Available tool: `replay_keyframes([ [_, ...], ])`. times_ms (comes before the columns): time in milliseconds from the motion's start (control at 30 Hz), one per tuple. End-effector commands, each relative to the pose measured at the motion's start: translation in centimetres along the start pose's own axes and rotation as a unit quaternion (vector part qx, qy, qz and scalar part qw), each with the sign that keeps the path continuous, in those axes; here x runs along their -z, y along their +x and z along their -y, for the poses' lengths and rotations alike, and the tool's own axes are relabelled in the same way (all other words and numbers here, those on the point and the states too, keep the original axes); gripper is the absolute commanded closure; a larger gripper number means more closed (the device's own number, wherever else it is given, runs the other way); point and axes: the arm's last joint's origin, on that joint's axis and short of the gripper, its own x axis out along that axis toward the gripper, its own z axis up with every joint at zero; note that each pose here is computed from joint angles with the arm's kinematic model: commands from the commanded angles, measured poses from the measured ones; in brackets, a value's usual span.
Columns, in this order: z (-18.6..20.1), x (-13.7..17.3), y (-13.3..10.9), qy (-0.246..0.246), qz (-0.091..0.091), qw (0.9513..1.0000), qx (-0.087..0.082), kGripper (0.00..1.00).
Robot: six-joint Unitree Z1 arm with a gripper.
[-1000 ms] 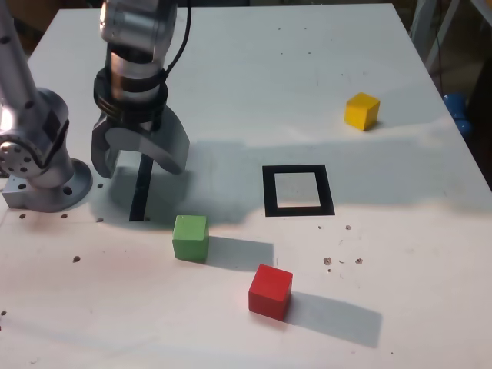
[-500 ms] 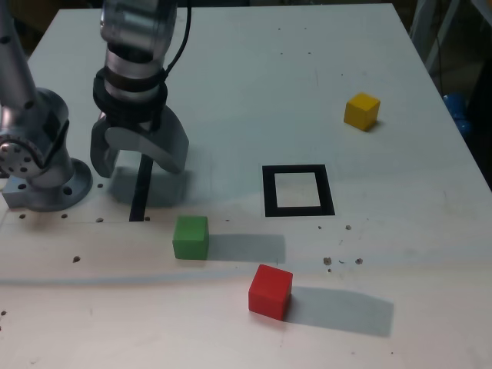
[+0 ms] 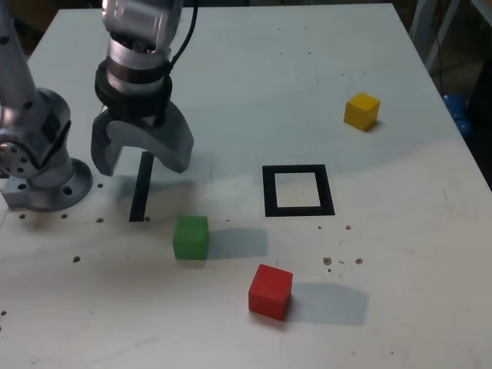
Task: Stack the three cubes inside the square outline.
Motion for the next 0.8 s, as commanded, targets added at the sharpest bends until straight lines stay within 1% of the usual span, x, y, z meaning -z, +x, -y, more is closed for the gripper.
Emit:
replay_keyframes([
  [0,0.4,-0.2,-0.5,0.005,0.003,1.0,0.003,0.01],
  [233,2.4,-1.1,-2.6,0.023,0.004,0.9997,0.008,0.01],
  [433,4.9,-2.6,-5.2,0.043,0.004,0.9991,0.002,0.01],
  [533,6.6,-3.7,-6.6,0.053,0.007,0.9986,0.0,0.01],
  [767,9.9,-6.2,-8.3,0.071,0.017,0.9973,-0.001,0.01],
])
